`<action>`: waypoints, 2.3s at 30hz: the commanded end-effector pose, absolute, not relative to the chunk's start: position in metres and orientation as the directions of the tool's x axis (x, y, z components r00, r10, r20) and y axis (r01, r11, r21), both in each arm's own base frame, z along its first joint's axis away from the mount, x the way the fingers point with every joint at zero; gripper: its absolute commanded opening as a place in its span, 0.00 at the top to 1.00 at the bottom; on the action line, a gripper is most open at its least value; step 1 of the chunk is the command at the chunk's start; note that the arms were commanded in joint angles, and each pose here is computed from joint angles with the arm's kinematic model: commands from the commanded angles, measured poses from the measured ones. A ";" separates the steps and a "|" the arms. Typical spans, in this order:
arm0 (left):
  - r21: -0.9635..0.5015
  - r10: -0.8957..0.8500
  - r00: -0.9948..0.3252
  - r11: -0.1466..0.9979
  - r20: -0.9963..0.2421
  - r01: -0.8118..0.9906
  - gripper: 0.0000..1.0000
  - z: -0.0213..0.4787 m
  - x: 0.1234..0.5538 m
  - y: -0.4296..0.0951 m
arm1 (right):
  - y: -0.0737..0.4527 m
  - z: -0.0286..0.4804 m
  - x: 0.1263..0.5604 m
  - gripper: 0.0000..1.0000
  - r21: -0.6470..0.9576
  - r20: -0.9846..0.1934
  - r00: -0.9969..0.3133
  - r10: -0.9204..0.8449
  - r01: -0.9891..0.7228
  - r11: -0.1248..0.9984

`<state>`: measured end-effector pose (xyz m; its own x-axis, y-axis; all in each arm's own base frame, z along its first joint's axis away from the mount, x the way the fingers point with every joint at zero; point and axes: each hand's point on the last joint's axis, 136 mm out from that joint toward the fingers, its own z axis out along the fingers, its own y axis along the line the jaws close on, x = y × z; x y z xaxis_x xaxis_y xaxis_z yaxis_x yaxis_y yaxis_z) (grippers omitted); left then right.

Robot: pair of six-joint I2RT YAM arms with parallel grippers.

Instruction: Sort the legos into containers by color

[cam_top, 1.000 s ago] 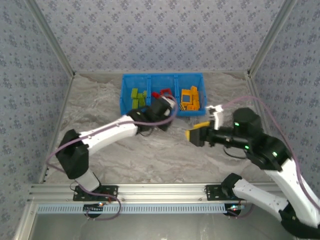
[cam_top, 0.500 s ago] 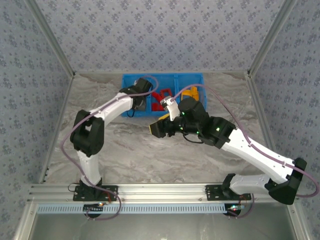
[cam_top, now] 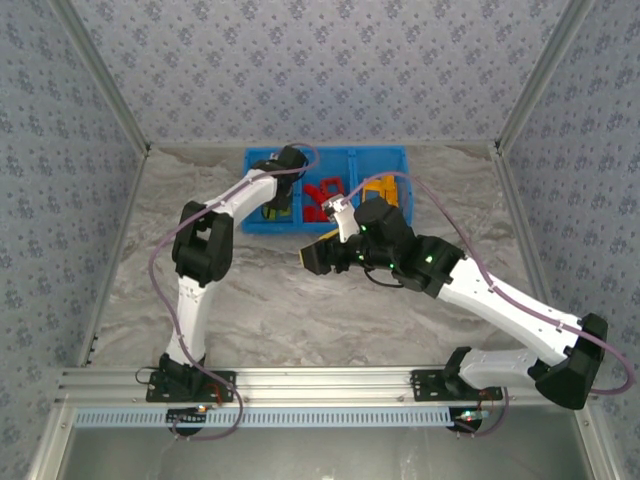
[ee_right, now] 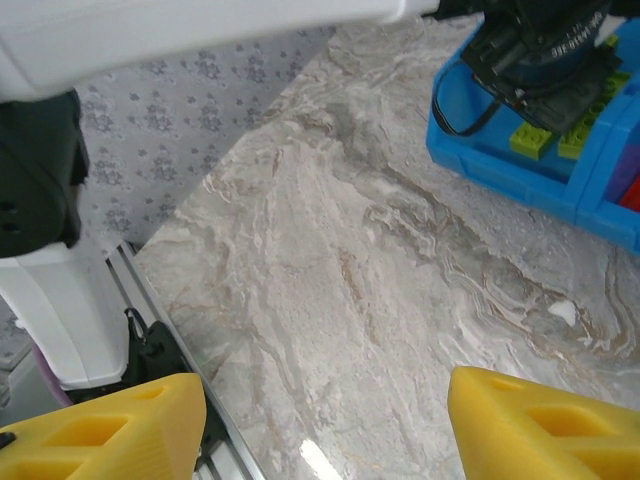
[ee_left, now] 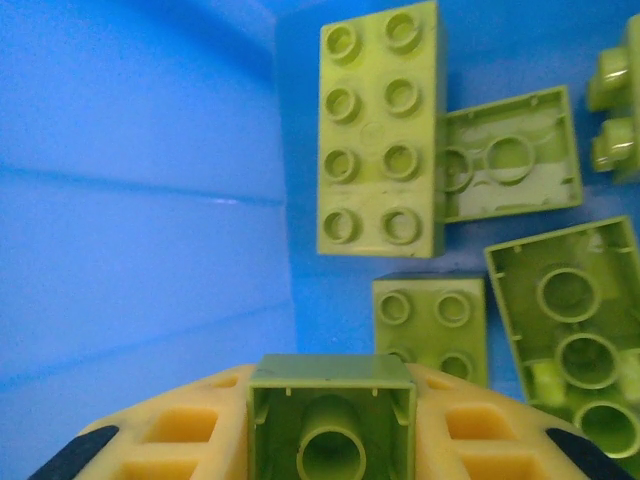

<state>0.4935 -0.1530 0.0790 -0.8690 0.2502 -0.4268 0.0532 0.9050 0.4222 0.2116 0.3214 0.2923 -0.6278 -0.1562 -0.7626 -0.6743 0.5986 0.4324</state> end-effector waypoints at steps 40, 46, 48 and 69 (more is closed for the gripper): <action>0.080 -0.105 -0.372 0.890 -0.922 -0.449 0.02 0.238 0.271 0.009 | 0.005 0.202 0.342 0.00 -0.051 -0.916 -0.399 0.050 0.238 0.970; 0.208 0.085 -0.369 0.929 -0.926 -0.306 0.02 0.178 0.293 0.006 | 0.002 0.144 0.360 0.00 -0.085 -0.862 -0.505 0.032 0.206 0.975; 0.179 0.054 -0.373 0.934 -0.926 -0.309 0.02 0.160 0.297 0.010 | 0.002 0.140 0.366 0.00 -0.102 -0.873 -0.488 0.005 0.192 0.976; 0.000 -0.051 -0.293 0.985 -0.955 -0.171 0.02 0.095 0.381 0.028 | -0.015 0.087 0.392 0.00 -0.044 -0.912 -0.410 -0.020 0.049 0.998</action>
